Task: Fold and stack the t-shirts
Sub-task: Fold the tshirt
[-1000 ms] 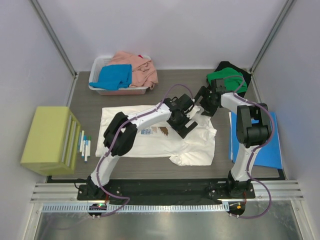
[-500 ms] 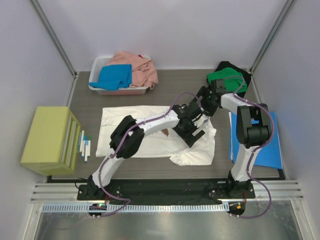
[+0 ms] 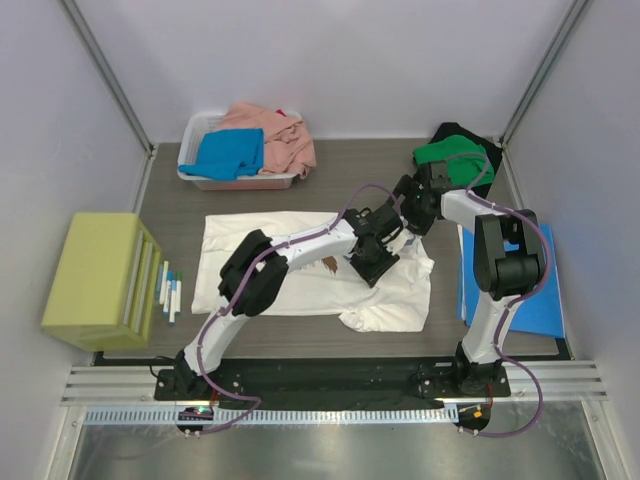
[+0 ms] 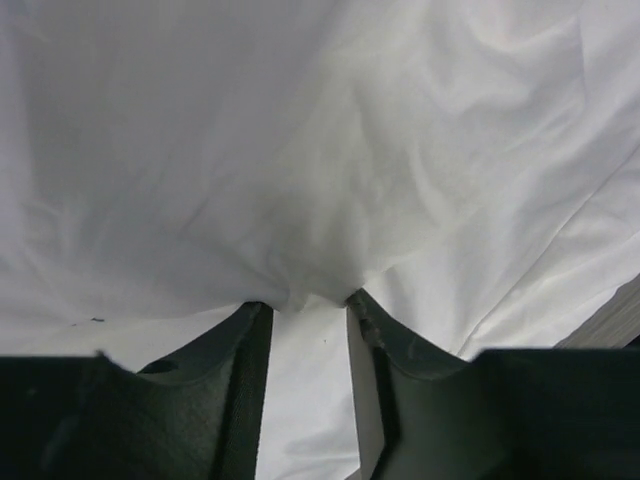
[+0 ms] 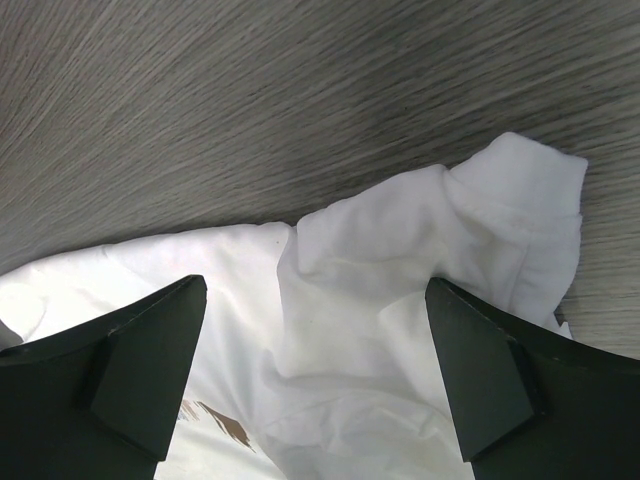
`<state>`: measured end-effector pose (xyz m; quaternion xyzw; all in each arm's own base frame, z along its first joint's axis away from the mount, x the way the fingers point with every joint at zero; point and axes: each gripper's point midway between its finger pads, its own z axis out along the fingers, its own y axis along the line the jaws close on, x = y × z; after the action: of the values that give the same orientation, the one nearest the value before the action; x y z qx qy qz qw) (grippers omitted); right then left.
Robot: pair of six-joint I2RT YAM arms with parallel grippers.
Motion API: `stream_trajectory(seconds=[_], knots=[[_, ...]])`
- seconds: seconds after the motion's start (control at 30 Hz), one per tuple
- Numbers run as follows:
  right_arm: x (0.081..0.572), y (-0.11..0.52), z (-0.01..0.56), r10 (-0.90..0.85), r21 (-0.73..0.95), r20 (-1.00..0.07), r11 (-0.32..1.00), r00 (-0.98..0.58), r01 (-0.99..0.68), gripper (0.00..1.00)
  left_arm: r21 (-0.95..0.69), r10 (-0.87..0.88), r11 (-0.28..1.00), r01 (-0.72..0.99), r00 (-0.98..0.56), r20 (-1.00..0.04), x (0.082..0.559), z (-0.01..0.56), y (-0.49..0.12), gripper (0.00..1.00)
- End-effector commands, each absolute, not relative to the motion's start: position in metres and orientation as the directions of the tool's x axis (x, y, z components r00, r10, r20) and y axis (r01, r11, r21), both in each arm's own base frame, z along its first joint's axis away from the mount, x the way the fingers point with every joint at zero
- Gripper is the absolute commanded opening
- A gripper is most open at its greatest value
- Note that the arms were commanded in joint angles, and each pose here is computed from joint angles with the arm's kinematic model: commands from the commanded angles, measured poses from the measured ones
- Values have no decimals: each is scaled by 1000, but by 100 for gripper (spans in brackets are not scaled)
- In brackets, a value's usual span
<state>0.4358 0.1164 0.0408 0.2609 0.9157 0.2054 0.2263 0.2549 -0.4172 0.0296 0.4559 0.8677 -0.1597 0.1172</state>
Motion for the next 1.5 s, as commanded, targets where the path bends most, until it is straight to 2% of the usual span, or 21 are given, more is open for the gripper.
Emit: stream_trajectory(seconds=[0.0, 0.07, 0.27, 0.33, 0.63, 0.7, 0.83, 0.93, 0.97, 1.03, 1.07, 1.13, 1.17, 1.3, 1.33, 1.4, 1.43, 1.47], knots=[[404, 106, 13, 549, 389, -247, 811, -799, 437, 98, -148, 749, 512, 846, -524, -405, 257, 59, -416, 24], [403, 106, 12, 549, 388, -246, 811, -799, 438, 98, -139, 757, 508, 850, -518, -400, 256, 59, -413, 12], [402, 105, 10, 548, 383, -247, 813, -799, 439, 98, -104, 770, 494, 863, -490, -408, 259, 69, -408, 7], [402, 105, 10, 548, 381, -245, 813, -800, 440, 98, -98, 765, 495, 863, -486, -422, 260, 78, -408, 1], [403, 104, 9, 547, 377, -247, 815, -800, 441, 98, -92, 762, 438, 894, -424, -490, 256, 134, -407, 0], [403, 104, 9, 546, 376, -248, 815, -800, 440, 98, -121, 771, 419, 900, -423, -476, 247, 141, -403, 0], [404, 103, 10, 548, 374, -251, 815, -798, 442, 98, -253, 833, 303, 919, -384, -398, 212, 141, -395, 2], [403, 104, 10, 548, 375, -249, 815, -799, 442, 98, -352, 903, 194, 916, -307, -302, 182, 137, -375, 8], [403, 103, 10, 549, 375, -249, 814, -798, 443, 98, -409, 922, 180, 895, -299, -246, 167, 138, -363, 12], [403, 104, 10, 549, 376, -247, 814, -799, 443, 98, -452, 945, 140, 881, -255, -204, 155, 133, -352, 22], [404, 104, 11, 550, 377, -250, 813, -797, 443, 98, -464, 957, 128, 877, -232, -173, 151, 130, -343, 51], [404, 105, 11, 550, 379, -246, 813, -798, 442, 98, -459, 963, 122, 880, -218, -161, 150, 126, -337, 87], [404, 105, 11, 551, 379, -246, 812, -797, 444, 98, -448, 964, 130, 884, -218, -150, 151, 122, -334, 100], [404, 104, 12, 550, 379, -250, 813, -797, 442, 98, -369, 948, 168, 914, -252, -194, 168, 109, -341, 100], [404, 104, 12, 550, 376, -251, 813, -796, 444, 98, -330, 935, 175, 927, -262, -239, 179, 105, -351, 100], [404, 101, 12, 547, 362, -262, 819, -795, 445, 98, -296, 922, 237, 926, -310, -233, 197, 93, -343, 100], [405, 98, 13, 550, 356, -269, 820, -791, 449, 98, -286, 900, 264, 921, -341, -270, 211, 90, -347, 100], [406, 95, 13, 550, 344, -281, 823, -786, 452, 98, -308, 866, 335, 891, -420, -272, 233, 86, -333, 100]])
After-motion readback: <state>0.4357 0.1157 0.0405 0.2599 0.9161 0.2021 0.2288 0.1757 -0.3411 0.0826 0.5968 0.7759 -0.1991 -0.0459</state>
